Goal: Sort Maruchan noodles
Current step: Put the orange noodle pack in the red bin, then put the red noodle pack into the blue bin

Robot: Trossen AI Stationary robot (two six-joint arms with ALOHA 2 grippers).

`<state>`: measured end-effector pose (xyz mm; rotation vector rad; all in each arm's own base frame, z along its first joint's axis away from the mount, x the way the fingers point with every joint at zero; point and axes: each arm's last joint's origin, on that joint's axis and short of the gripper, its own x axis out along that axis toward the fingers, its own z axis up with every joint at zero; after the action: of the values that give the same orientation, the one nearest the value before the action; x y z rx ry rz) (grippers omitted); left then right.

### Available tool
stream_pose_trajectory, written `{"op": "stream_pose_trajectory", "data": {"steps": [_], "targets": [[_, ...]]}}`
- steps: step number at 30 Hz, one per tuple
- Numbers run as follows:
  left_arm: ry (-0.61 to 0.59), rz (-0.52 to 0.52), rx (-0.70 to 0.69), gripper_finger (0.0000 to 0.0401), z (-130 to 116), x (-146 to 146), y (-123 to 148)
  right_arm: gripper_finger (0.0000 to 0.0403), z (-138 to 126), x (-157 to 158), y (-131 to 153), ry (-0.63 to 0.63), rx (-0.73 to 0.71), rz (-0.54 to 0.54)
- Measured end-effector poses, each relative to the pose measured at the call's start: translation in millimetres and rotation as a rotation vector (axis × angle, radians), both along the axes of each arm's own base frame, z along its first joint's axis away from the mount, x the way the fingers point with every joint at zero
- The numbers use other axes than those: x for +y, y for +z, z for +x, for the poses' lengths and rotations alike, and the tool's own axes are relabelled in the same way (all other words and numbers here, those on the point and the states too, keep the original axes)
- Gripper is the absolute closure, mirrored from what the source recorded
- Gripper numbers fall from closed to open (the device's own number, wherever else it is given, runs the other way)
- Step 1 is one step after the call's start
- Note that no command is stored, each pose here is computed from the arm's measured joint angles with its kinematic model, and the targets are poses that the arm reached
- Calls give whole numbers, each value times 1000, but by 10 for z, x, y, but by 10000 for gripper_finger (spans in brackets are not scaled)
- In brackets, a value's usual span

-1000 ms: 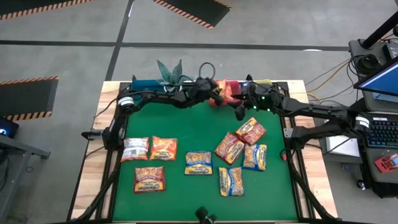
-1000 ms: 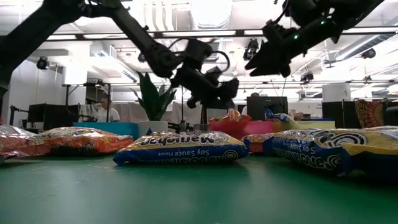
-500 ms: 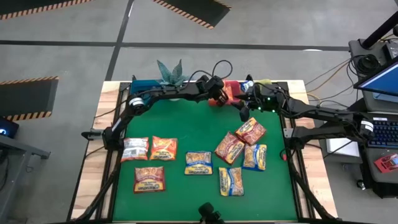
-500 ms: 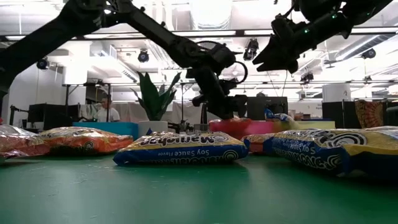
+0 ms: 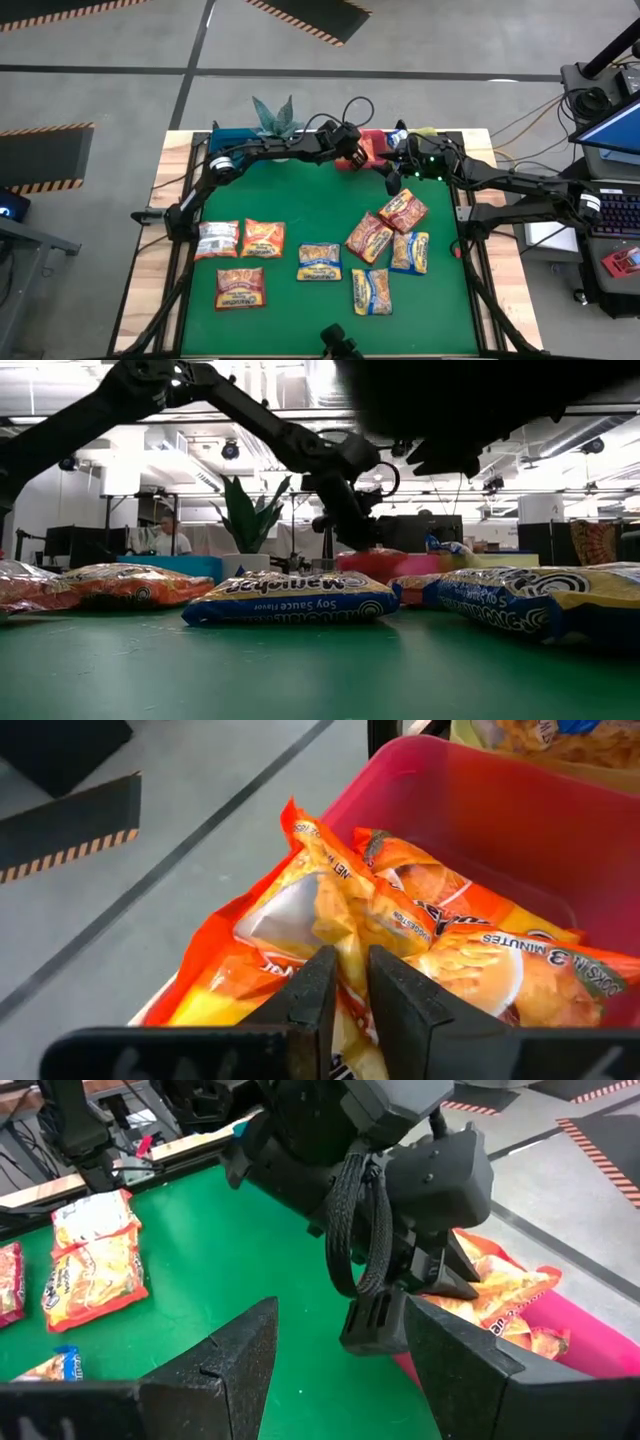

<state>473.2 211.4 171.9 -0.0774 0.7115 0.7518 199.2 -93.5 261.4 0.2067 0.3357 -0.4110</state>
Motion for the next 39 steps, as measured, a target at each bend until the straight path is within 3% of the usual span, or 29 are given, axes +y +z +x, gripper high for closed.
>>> {"op": "stream_pose_trajectory", "data": {"steps": [5,12,20,26,32,36,39], "targets": [[0,6,9,358,12,-18,45,197,0,-1,0,0,0,0],[-16,37,-44,359,83,-11,326,197,1,0,0,0,0,1],[-23,5,58,359,46,-20,141,197,-3,2,-9,-5,4,16],[-151,127,60,359,8,-313,708,197,-33,17,-40,-29,21,95],[-262,198,68,359,-192,-698,1214,198,-36,93,-119,-37,69,214],[-375,171,16,359,-445,-1001,1421,205,2,260,-216,18,100,267],[-473,91,-49,359,-681,-1220,1450,215,30,436,-305,82,128,304]]}}
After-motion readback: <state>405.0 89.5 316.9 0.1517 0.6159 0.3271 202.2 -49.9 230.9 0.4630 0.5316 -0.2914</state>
